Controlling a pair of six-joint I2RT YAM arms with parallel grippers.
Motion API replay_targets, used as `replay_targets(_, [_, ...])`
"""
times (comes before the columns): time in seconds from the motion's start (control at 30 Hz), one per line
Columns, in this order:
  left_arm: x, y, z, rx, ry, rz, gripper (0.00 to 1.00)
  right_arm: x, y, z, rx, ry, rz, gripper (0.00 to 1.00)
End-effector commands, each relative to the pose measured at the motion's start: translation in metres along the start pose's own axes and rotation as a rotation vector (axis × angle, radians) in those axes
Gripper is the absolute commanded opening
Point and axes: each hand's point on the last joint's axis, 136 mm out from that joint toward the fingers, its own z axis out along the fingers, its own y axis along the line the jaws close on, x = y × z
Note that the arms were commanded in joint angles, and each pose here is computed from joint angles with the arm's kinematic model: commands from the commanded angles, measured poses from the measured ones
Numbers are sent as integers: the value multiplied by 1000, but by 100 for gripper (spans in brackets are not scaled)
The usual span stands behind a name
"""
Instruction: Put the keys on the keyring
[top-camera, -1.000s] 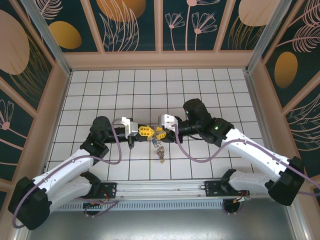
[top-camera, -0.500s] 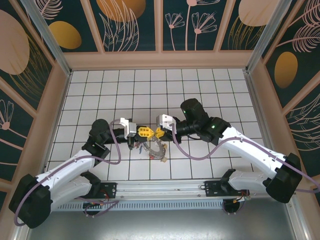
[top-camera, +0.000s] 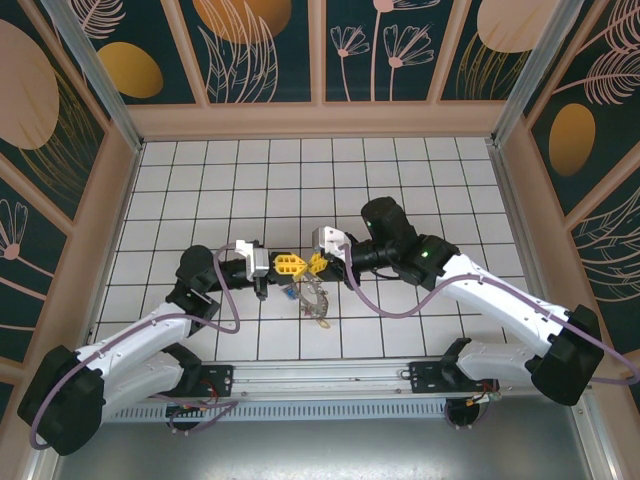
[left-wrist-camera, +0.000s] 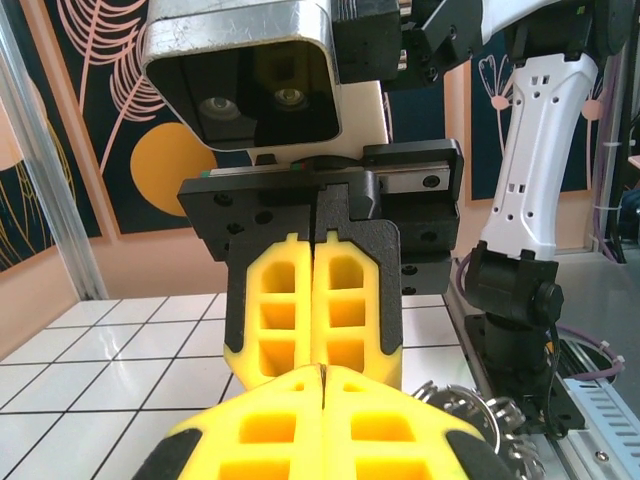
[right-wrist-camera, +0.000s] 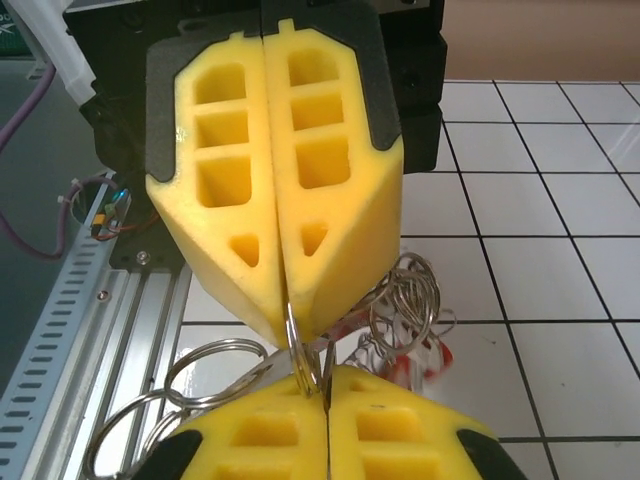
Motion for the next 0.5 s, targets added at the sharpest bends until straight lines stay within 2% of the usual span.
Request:
replay_targets(0.0, [-4,-9,-1,21,-23,24,0,-24,2,-6,-4,-96,-48,6])
replay_targets(0.1, [-2,-10,-4,11,-23,27,0,-27,5,-8,-11,-108,-51,17])
replay_targets(0.47, [0,-14,-5,23,-20,22,0,-27,8,-2,-44,-117,-54,16])
